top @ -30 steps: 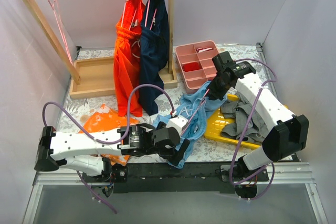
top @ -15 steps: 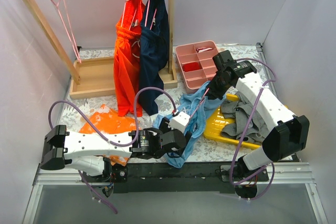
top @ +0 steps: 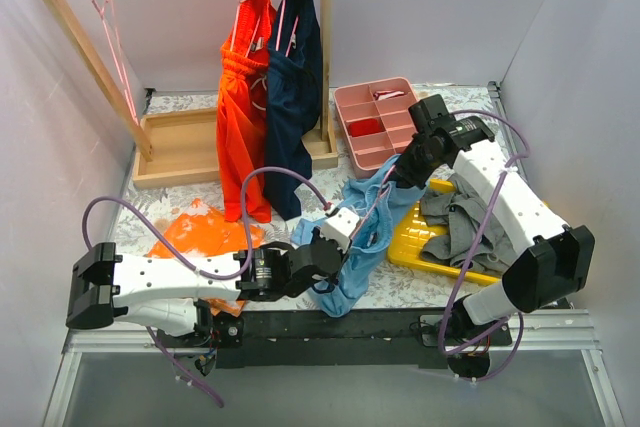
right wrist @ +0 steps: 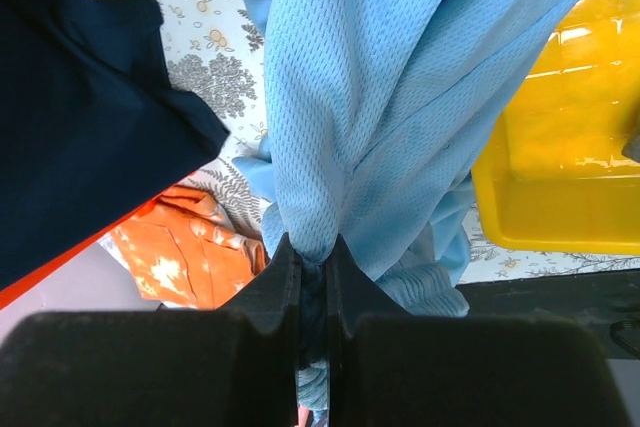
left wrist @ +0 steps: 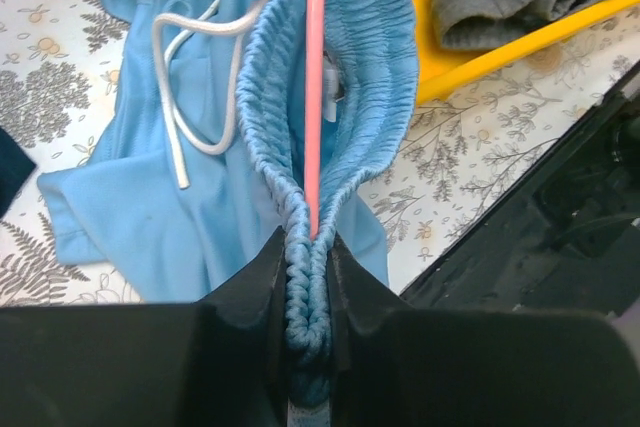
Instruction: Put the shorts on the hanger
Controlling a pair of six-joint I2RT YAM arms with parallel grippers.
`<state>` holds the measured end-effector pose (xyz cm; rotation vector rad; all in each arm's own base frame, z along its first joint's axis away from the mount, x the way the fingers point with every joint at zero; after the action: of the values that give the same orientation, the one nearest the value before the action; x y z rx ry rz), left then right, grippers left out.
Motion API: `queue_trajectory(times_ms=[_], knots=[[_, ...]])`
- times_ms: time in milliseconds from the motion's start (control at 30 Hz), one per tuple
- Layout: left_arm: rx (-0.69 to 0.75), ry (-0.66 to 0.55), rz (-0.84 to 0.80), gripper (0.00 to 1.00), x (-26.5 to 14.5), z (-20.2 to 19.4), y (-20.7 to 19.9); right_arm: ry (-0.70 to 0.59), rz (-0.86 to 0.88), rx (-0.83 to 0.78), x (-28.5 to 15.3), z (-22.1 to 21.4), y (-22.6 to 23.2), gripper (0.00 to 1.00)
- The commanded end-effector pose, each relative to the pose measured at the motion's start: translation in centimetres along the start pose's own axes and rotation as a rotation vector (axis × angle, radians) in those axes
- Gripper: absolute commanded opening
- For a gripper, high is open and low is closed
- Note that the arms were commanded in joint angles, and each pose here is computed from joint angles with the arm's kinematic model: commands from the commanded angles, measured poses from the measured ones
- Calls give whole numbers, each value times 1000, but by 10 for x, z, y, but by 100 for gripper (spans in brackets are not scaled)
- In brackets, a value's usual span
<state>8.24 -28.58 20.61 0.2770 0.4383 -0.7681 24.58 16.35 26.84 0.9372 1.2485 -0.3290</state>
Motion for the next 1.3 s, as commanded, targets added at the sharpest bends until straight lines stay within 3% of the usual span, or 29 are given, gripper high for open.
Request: queue_trajectory(times_ms=[0, 67, 133, 167, 200, 267, 333, 400, 567, 700, 867, 1067, 1267], knots=[[-36, -82, -28, 0, -3, 16, 0, 49, 118, -49, -25, -8, 6, 1], [-48, -94, -40, 0, -7, 19, 1, 32, 187, -88, -32, -7, 10, 2], [-77, -116, -67, 0, -16, 23, 2, 13, 238, -127, -38, -8, 9, 17], [-92, -113, -73, 0, -18, 24, 4, -3, 289, -148, -41, -7, 14, 26], [-103, -99, -89, 0, -22, 25, 4, -2, 317, -178, -43, -7, 14, 47], [-138, -112, -111, 0, -31, 31, 6, -22, 394, -220, -55, -8, 18, 65], [-152, -100, -115, 0, -38, 32, 8, -62, 481, -269, -70, -7, 24, 93], [-165, -93, -113, 0, -49, 34, 14, -112, 528, -302, -81, -4, 29, 99], [-205, -108, -114, 0, -79, 51, 29, -265, 622, -426, -114, 5, 39, 98], [-213, -86, -112, 0, -109, 63, 42, -334, 741, -616, -132, 4, 45, 79], [-223, -93, -126, 0, -136, 82, 53, -422, 774, -739, -134, 6, 35, 78], [-193, -63, -87, 0, -162, 101, 68, -453, 867, -848, -140, 1, 32, 80], [-190, -76, -90, 0, -178, 111, 76, -366, 1055, -971, -139, -22, 31, 79]])
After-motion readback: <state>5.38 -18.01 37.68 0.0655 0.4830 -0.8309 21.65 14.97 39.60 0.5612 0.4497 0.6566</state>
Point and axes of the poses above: each gripper's point midway between its finger pads, its own x axis out along the fingers, its own y axis along the line the jaws close on, z = x × y, the point moved 8 cm from there along -x, back along the fingers, and after that the axes turned 13 degrees about x, right-handed, at the moved point
